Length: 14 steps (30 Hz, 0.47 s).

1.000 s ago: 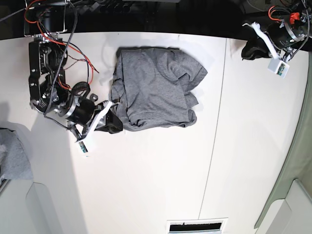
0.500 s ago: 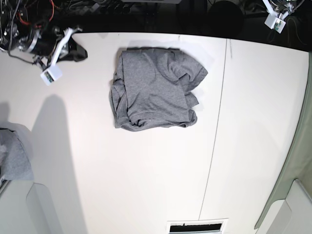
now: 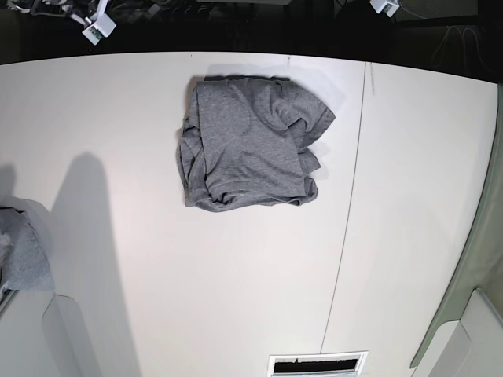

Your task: Layout the t-shirt on the table in an organized manner, then fold the t-shirt properly

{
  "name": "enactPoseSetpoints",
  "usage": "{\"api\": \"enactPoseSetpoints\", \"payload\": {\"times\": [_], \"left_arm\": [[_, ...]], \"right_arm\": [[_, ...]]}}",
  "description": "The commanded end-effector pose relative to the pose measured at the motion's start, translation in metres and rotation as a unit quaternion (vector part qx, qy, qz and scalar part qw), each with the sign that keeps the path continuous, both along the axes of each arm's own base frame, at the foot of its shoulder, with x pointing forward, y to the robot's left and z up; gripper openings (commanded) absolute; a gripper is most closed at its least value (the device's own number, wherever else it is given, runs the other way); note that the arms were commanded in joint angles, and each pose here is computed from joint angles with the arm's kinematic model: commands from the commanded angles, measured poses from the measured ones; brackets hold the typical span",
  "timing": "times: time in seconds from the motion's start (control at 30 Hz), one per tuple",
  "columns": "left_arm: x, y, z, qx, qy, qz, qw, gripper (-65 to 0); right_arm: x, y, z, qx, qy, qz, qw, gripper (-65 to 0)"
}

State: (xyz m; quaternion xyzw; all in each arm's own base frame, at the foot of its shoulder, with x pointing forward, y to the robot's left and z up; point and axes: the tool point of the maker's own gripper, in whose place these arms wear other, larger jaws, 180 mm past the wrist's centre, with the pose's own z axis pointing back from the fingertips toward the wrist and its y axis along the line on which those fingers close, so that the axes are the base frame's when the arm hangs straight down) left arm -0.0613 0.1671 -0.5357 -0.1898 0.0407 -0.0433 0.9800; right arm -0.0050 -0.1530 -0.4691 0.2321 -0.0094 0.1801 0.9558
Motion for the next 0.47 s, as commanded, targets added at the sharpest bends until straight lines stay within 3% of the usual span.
{"api": "enactPoseSetpoints", "payload": {"times": [0.0,0.17,0.3,0.43], "left_arm": [[0.002,-0.001,-0.004,-0.004,-0.002,-0.001,1.0,-60.0],[0.01,-0.023,-0.035,0.001,0.026,-0.016,1.0,-60.0],[0.018,-0.021,-0.056,0.045,0.026,-0.044,0.998,-60.0],[0.021,-0.021,-0.068,0.062,0.032,-0.056,0.996,-61.5]], "right_arm": [[-0.007,-0.001,-0.002,0.0,0.011,-0.001,0.9999,-65.0],[-0.042,-0.022,-0.04,-0.054,0.084,-0.015,0.9949,-65.0],[-0.056,-0.039,-0.072,-0.102,0.138,-0.055,0.9837,-65.0],[-0.056,-0.033,-0.094,-0.106,0.174,-0.09,0.9748,-65.0]]}}
